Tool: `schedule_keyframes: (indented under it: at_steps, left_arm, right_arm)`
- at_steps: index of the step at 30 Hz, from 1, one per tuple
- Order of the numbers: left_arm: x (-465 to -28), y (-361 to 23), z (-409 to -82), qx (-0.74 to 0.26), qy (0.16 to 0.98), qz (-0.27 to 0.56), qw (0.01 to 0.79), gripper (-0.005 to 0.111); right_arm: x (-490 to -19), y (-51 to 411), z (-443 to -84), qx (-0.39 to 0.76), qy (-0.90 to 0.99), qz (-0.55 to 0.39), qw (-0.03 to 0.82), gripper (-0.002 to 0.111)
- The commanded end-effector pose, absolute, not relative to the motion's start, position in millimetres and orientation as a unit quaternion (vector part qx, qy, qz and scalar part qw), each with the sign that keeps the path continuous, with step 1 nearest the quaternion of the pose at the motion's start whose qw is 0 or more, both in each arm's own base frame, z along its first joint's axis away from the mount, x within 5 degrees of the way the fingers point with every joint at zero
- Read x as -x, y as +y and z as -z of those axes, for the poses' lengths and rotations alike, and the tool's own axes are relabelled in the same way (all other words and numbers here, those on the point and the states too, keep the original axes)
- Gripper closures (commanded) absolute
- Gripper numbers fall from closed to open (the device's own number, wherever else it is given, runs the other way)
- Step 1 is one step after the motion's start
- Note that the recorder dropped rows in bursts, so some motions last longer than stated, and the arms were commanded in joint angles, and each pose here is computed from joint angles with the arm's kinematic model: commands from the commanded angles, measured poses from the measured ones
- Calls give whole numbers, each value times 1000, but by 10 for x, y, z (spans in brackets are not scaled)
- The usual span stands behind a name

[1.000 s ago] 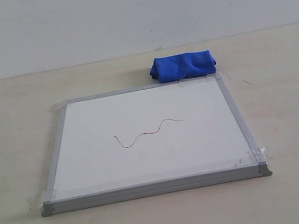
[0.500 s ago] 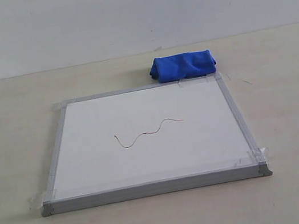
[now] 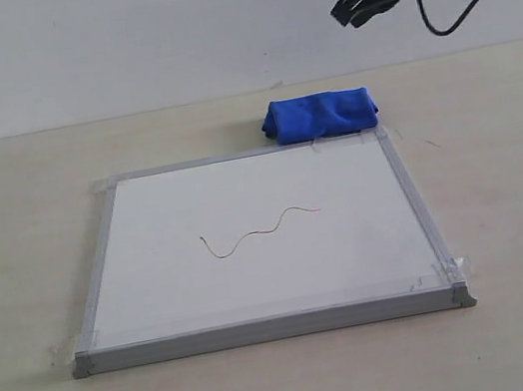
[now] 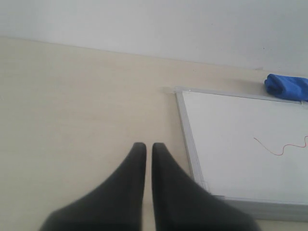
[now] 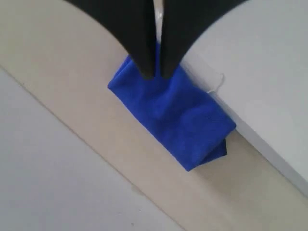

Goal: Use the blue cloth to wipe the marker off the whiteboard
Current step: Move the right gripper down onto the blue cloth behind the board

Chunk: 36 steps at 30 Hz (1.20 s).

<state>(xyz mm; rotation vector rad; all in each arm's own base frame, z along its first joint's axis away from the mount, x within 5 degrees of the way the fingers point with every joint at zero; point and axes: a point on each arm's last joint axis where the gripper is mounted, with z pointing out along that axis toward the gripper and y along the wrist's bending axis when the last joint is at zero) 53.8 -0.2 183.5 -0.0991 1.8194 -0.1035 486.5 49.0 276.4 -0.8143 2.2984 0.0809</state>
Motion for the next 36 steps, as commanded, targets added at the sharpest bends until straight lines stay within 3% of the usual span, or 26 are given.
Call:
schedule_keyframes:
  at_steps: [1,4,9,11,18,36]
  left_arm:
    - [-538,-3,-1834,48,786,49,615,102]
    - [-538,-3,-1834,48,786,49,615,102]
    - [-538,-3,-1834,48,786,49,615,102]
    - [-538,-3,-1834,48,786,49,615,102]
    - [-538,-3,-1834,48,786,49,615,102]
    - [-538,-3,-1834,48,786,49,615,102]
  right_arm:
    - [-5049,748,-2391,409,854,-23,321,108]
    - [-5117,919,-2149,445,836,-15,321,98]
    - [-5200,1051,-1962,456,822,2,341,43]
    - [-5239,1047,-1924,436,828,4,353,31]
    - [-5313,1030,-1804,385,845,0,370,43]
    - [-5432,960,-1335,383,848,40,365,39]
